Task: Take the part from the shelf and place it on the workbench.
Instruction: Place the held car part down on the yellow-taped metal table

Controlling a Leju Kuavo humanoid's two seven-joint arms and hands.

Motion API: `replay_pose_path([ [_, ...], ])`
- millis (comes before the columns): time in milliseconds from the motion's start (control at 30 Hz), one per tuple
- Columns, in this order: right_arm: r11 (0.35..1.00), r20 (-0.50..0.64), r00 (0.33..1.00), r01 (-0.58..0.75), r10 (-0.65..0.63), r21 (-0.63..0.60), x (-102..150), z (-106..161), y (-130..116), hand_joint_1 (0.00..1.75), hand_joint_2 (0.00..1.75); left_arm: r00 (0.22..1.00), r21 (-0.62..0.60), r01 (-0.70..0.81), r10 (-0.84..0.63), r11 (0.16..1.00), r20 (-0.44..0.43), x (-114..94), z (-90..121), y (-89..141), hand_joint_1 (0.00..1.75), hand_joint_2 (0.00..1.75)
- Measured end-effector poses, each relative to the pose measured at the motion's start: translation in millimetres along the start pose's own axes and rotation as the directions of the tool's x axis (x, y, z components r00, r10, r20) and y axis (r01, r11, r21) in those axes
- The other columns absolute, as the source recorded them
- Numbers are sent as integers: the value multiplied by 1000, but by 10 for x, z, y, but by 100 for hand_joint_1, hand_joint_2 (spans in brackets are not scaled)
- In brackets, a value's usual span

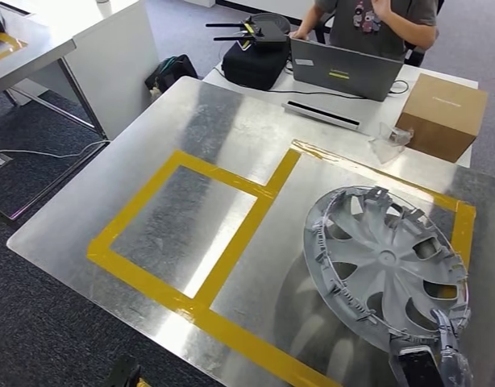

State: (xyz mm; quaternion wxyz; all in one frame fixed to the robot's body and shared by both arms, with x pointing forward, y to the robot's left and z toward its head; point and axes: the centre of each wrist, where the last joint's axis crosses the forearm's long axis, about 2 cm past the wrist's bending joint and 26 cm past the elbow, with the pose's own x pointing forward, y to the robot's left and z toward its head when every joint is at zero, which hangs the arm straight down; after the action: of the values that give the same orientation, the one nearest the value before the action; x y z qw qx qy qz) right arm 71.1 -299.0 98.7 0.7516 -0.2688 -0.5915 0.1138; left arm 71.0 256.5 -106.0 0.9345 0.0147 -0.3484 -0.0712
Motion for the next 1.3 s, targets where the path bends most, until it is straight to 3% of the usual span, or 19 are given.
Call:
replay_pose_path([
  [133,997,-15,997,72,-71,41,-3,-11,-3,0,175,1000,-6,2,-2,1000,0,-1,0,4,0,0],
  [300,996,-7,998,69,-68,51,-13,-18,-18,0,175,1000,-5,1,-1,1000,-1,-2,-1,13,0,0],
  [433,998,39,999,-38,36,47,-24,-24,-39,0,175,1000,-12,11,-11,1000,0,0,-2,16,0,0],
  [533,972,72,971,-231,228,40,-46,-16,-78,0,175,1000,-24,27,-27,999,-1,19,-14,19,0,0],
  [667,830,74,829,-557,555,19,-79,31,-166,0,175,999,-46,52,-53,998,-11,80,-51,26,0,0],
  [733,758,85,755,-652,651,-15,-70,45,-196,0,175,998,-51,60,-61,997,-12,107,-66,29,0,0],
  [900,670,150,659,-741,737,-39,-36,59,-208,0,175,998,-53,68,-68,996,-3,156,-94,33,0,0],
  [1067,468,87,460,-870,884,-157,9,49,-207,0,175,997,-63,79,-80,995,-10,176,-102,7,0,0],
  [1133,410,48,409,-891,911,-196,43,21,-190,0,175,996,-68,84,-85,994,-7,199,-113,-4,0,0],
  [1233,384,103,371,-896,923,-223,68,61,-146,0,175,996,-76,87,-87,993,2,241,-134,-16,0,0],
  [1300,421,186,386,-881,903,-217,83,138,-115,0,175,996,-81,88,-88,993,4,247,-136,-20,0,0],
])
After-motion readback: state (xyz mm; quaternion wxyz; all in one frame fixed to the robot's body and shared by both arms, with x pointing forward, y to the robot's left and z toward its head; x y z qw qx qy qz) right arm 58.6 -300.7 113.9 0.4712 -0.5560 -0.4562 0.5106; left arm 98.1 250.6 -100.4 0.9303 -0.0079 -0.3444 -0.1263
